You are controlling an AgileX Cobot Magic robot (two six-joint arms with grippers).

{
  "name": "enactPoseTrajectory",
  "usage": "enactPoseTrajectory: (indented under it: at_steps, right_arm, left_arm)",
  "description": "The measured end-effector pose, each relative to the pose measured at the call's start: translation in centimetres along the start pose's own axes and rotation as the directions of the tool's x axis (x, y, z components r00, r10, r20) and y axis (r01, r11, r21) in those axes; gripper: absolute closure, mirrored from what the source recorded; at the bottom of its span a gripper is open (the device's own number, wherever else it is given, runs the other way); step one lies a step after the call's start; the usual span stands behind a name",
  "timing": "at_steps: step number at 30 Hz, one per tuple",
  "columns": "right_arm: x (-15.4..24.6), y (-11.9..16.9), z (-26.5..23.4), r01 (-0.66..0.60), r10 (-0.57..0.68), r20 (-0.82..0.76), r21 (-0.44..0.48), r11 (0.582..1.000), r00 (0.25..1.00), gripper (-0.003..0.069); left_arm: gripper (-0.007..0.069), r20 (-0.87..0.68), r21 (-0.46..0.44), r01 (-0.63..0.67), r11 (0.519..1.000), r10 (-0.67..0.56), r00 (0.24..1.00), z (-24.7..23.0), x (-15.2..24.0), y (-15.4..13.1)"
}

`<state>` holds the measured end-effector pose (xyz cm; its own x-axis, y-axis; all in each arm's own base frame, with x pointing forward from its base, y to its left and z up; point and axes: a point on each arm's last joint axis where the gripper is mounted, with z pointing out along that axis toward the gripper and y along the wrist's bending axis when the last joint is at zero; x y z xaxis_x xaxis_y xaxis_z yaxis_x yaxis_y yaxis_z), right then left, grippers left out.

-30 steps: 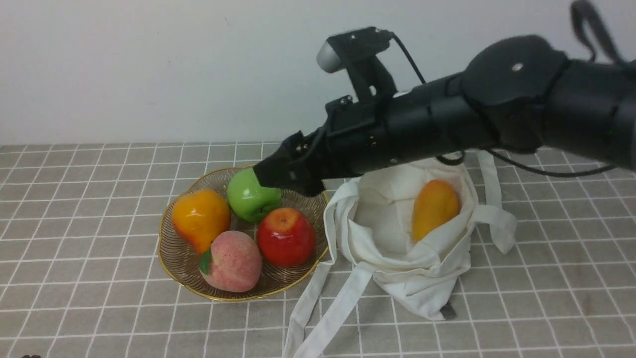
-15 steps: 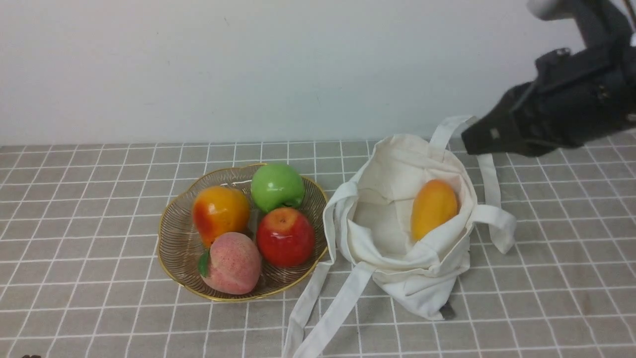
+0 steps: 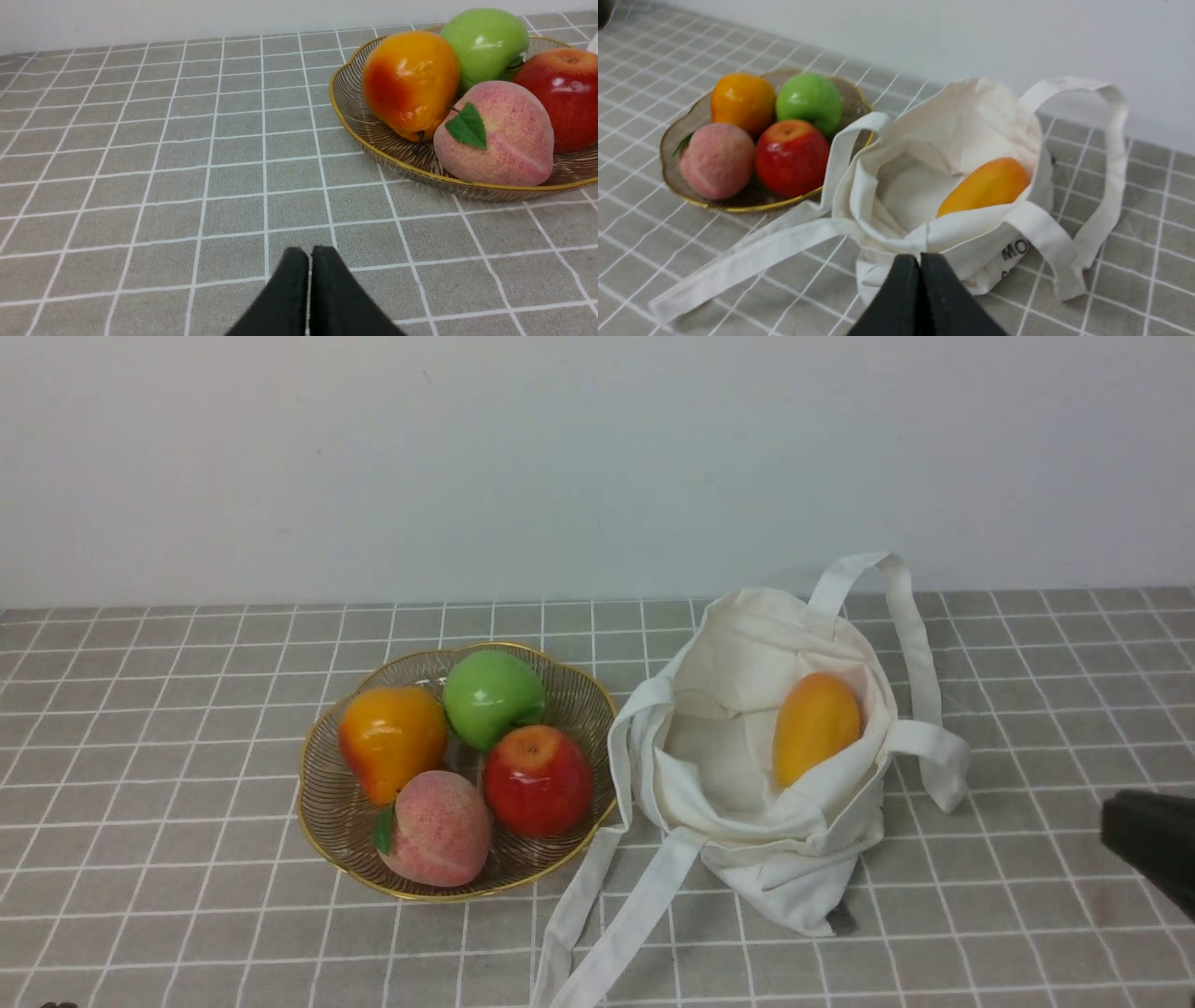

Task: Take the fruit out of the bag on the grey coffee tablecloth and place them on the plate.

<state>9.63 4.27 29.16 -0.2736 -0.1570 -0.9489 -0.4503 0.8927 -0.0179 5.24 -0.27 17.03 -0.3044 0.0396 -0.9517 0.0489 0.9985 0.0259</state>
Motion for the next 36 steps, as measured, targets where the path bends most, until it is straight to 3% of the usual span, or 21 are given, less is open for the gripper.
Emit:
enactPoseTrajectory:
  at_steps: [5,11,36]
  right_arm:
    - [2.4,0.0,-1.6,-0.019,0.009,0.149,0.072,0.997,0.989,0.0673]
    - [2.8,0.3,-3.3,-0.011,-0.014,0.263,0.095,0.995,0.965,0.0673]
    - [3.2,0.1,-3.4,-0.001,-0.032,0.254,0.13,0.991,0.967,0.0673]
  left_arm:
    - [0.0633,0.0,0.0,0.0,1.0,0.0,1.0,0.0,0.0,0.0]
    - [0.0633,0.0,0.0,0.0,1.0,0.0,1.0,0.0,0.0,0.0]
    - [0.0633,0.0,0.0,0.0,1.0,0.0,1.0,0.0,0.0,0.0]
